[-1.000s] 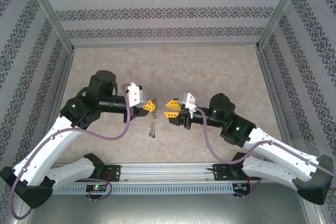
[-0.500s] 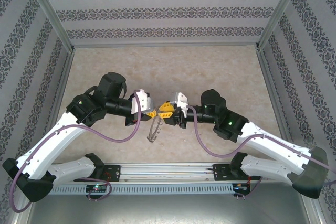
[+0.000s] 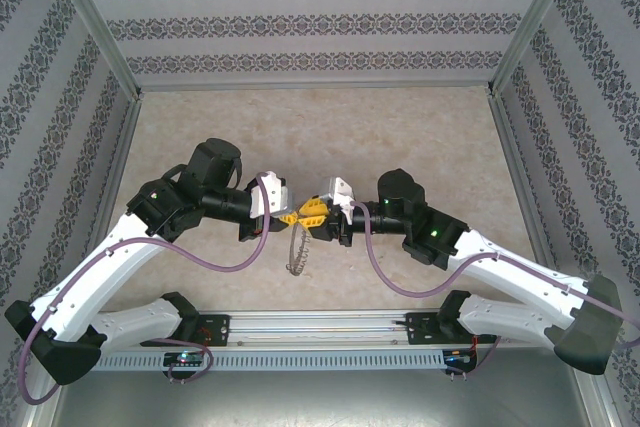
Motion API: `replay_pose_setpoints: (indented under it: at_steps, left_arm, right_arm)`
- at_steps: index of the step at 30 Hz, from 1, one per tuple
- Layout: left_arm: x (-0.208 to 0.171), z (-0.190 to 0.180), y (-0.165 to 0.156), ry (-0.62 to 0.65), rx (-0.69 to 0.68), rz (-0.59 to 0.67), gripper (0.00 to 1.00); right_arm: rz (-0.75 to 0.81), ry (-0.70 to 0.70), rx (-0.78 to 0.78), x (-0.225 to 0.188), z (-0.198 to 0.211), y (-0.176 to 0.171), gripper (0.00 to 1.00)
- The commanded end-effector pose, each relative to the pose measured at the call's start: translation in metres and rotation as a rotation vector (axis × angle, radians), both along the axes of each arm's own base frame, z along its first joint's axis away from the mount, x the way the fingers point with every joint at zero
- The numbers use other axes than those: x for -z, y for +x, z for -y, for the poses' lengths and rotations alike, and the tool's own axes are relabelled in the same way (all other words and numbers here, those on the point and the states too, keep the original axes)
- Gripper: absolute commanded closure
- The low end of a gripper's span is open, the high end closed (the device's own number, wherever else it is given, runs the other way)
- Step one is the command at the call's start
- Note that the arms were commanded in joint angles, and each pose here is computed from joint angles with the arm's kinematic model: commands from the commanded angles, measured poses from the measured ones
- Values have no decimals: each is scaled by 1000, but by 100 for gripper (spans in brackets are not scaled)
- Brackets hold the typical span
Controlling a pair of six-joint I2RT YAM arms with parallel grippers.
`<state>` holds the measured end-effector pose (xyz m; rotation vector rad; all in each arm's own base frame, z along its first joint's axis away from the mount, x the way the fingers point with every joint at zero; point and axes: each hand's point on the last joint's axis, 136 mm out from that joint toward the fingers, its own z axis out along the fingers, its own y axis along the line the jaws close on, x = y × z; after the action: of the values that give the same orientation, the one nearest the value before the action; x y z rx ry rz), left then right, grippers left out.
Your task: Put the keys on the keyring
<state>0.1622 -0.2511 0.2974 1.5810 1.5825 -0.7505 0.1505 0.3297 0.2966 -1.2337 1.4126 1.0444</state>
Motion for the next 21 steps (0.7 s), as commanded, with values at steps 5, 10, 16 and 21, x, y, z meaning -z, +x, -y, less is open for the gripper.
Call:
replay_pose_setpoints:
  at_steps: [5, 10, 16, 21]
  left_arm:
    - [-21, 7, -3, -55, 35, 58, 100]
    - [-23, 8, -2, -63, 34, 62, 100]
    - [-22, 8, 0, -61, 27, 70, 100]
    - [-21, 8, 1, -57, 25, 72, 100]
  right_arm:
    - [-1, 26, -45, -11, -7, -6, 77]
    - [-6, 27, -53, -13, -8, -7, 75]
    - [-12, 17, -51, -10, -6, -8, 72]
    - [-15, 13, -54, -9, -4, -10, 72]
